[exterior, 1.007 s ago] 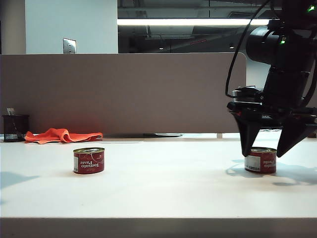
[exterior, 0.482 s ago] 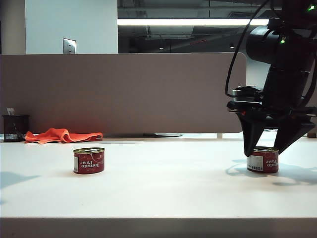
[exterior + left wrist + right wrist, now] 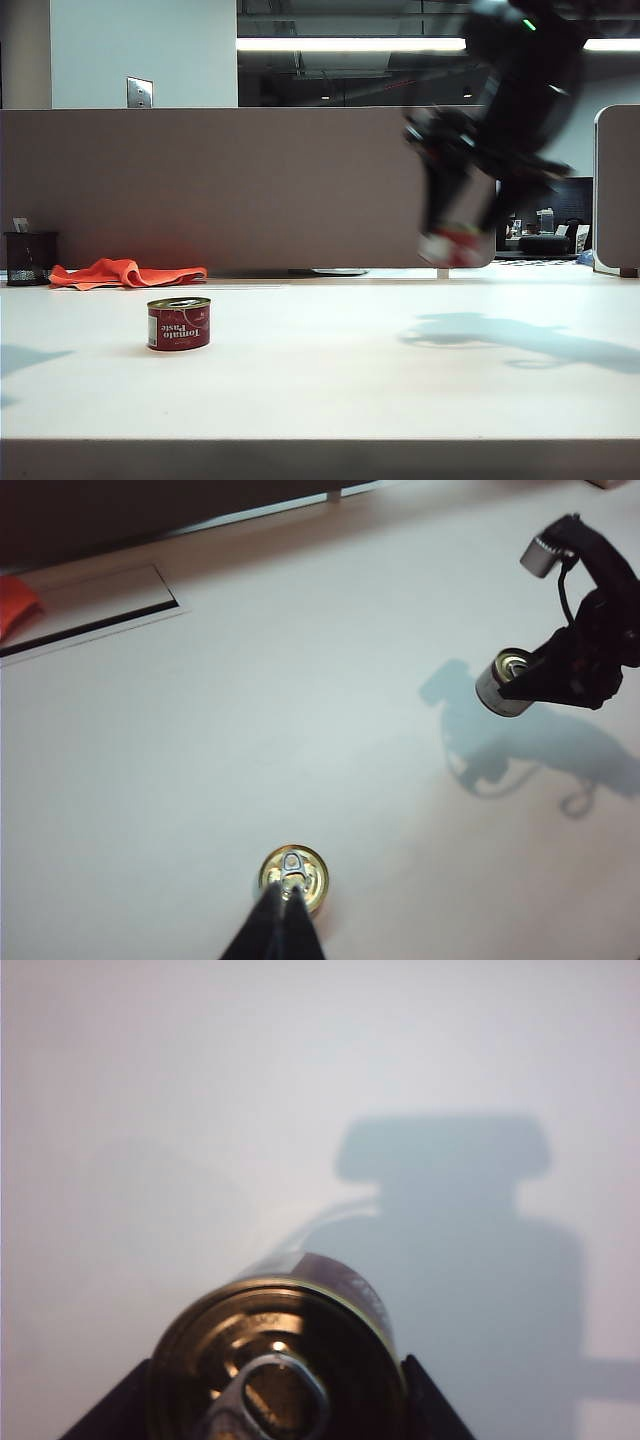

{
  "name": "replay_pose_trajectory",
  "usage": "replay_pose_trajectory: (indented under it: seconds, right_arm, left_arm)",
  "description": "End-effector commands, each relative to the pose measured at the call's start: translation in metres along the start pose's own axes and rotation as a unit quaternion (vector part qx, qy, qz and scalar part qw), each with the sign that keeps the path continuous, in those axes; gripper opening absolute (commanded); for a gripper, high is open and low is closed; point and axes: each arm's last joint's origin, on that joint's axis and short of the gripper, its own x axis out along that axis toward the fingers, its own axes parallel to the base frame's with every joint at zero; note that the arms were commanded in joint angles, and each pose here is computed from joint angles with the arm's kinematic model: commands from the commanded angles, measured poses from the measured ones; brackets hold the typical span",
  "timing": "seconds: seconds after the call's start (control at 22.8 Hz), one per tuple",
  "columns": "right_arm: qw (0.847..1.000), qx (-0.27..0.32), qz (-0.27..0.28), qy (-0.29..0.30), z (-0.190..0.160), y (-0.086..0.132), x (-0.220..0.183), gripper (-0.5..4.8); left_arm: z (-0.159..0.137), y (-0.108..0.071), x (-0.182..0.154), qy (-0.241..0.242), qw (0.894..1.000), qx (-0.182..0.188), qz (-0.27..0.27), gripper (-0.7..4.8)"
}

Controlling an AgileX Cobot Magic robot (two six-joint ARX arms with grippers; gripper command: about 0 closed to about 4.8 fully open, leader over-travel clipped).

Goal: Stack a can of tomatoes on the right onto the can of tomatoes on the left.

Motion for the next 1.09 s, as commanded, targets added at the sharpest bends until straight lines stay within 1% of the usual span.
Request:
replay_pose_trajectory:
  seconds: [0.04,0.13,0.31,0.35,0.39,0.44,0.53,0.66,0.83,1.05,1.09]
  right_arm:
    - [0.996,-0.047,0.047,-0.065,0.025,0.044,-0.017,2.52]
    - [0.991,-0.077,0.073,-0.077,0.036,0.075,-0.015,2.52]
    - [0.985,-0.117,0.100,-0.075,0.046,0.115,-0.001,2.52]
    - [0.983,-0.131,0.110,-0.069,0.048,0.132,0.007,2.52]
    - [0.981,-0.141,0.114,-0.063,0.049,0.140,0.012,2.52]
    - [0.978,-0.168,0.114,-0.053,0.048,0.153,0.020,2.52]
    - [0.970,-0.213,0.105,-0.042,0.044,0.172,0.032,2.52]
    - [0.960,-0.258,0.107,-0.030,0.035,0.195,0.047,2.52]
    - [0.955,-0.275,0.107,-0.019,0.028,0.202,0.058,2.52]
    - [0.955,-0.277,0.110,-0.004,0.023,0.204,0.073,2.52]
    - [0.954,-0.277,0.110,-0.002,0.022,0.204,0.074,2.66]
  left_arm:
    - [0.004,0.001,-0.002,-0.017,1.000,0.007,0.008,-0.05]
    - [0.005,0.001,-0.002,-0.022,1.000,0.009,0.008,-0.05]
    - [0.005,0.000,-0.003,-0.023,1.000,0.009,0.008,-0.05]
    - [0.005,0.000,-0.003,-0.023,1.000,0.009,0.008,-0.05]
    - [0.005,0.000,-0.003,-0.023,1.000,0.009,0.008,-0.05]
    - [0.005,0.000,-0.003,-0.023,1.000,0.009,0.008,-0.05]
    - [0.005,0.000,-0.003,-0.023,1.000,0.009,0.008,-0.05]
    - [0.005,0.000,-0.003,-0.023,1.000,0.009,0.008,-0.05]
    - [0.005,0.000,-0.003,-0.022,1.000,0.008,0.008,-0.05]
    - [0.005,0.000,-0.003,-0.021,1.000,0.008,0.008,-0.05]
    - [0.005,0.000,-0.003,-0.021,1.000,0.008,0.008,-0.05]
